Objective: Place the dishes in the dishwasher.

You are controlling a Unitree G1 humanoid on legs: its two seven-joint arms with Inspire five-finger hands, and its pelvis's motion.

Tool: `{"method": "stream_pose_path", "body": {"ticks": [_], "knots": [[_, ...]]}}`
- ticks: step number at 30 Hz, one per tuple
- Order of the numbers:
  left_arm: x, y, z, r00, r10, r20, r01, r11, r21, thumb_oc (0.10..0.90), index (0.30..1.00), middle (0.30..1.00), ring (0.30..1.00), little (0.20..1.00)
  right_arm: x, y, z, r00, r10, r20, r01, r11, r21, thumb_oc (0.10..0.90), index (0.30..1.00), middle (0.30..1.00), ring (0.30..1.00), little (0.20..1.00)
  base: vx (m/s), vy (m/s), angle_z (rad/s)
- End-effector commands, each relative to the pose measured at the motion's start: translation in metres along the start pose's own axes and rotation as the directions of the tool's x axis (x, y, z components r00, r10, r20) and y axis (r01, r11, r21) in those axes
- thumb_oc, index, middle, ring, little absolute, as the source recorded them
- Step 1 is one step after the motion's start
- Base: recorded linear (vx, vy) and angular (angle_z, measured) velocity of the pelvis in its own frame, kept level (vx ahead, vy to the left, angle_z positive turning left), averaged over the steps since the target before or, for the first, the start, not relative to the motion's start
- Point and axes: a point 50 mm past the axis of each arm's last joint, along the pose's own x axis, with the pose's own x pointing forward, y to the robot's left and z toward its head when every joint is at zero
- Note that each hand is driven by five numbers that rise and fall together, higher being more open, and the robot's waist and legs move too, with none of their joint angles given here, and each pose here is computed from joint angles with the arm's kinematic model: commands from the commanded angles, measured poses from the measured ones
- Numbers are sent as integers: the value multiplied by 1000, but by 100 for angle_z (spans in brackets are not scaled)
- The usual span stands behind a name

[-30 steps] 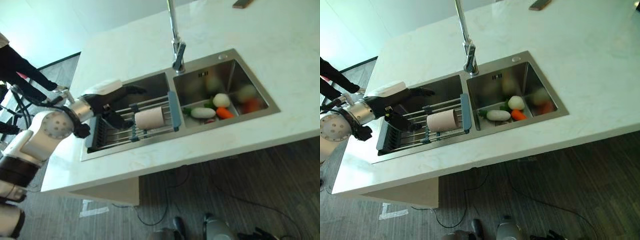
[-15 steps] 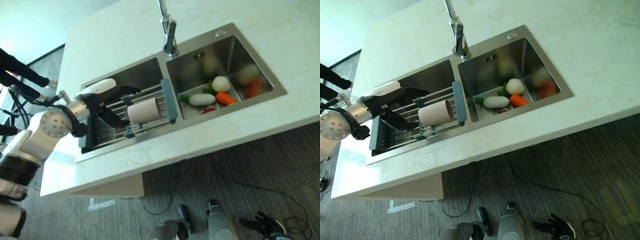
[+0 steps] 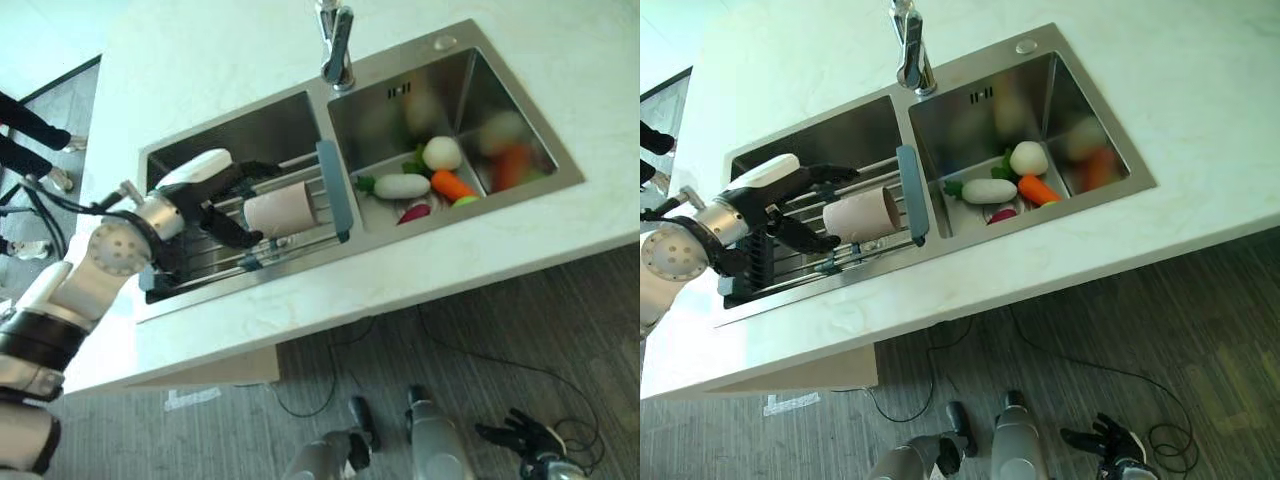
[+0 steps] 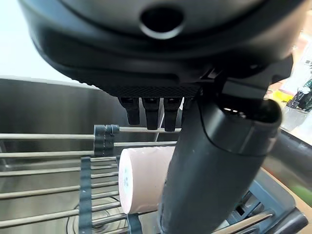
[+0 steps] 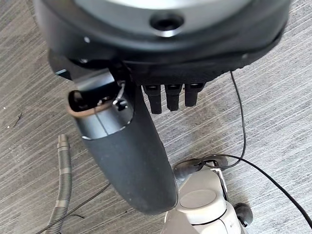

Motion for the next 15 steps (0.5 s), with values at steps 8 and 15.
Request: {"method": "stream_pose_path", "body": {"ticks": [8, 15], "knots": [[-9, 67, 9, 934, 354, 46, -353, 935, -36, 800, 900, 900, 900, 900, -1, -7, 6, 999, -12, 39, 10, 999, 47, 800, 900, 900, 900, 900, -12, -1, -4], [-2, 64, 14, 940, 339, 49, -339, 941, -8, 800, 900, 900, 900, 900, 0, -3, 11, 999, -1, 54, -2, 998, 55, 800, 900, 900, 900, 900, -2, -3, -2]]}}
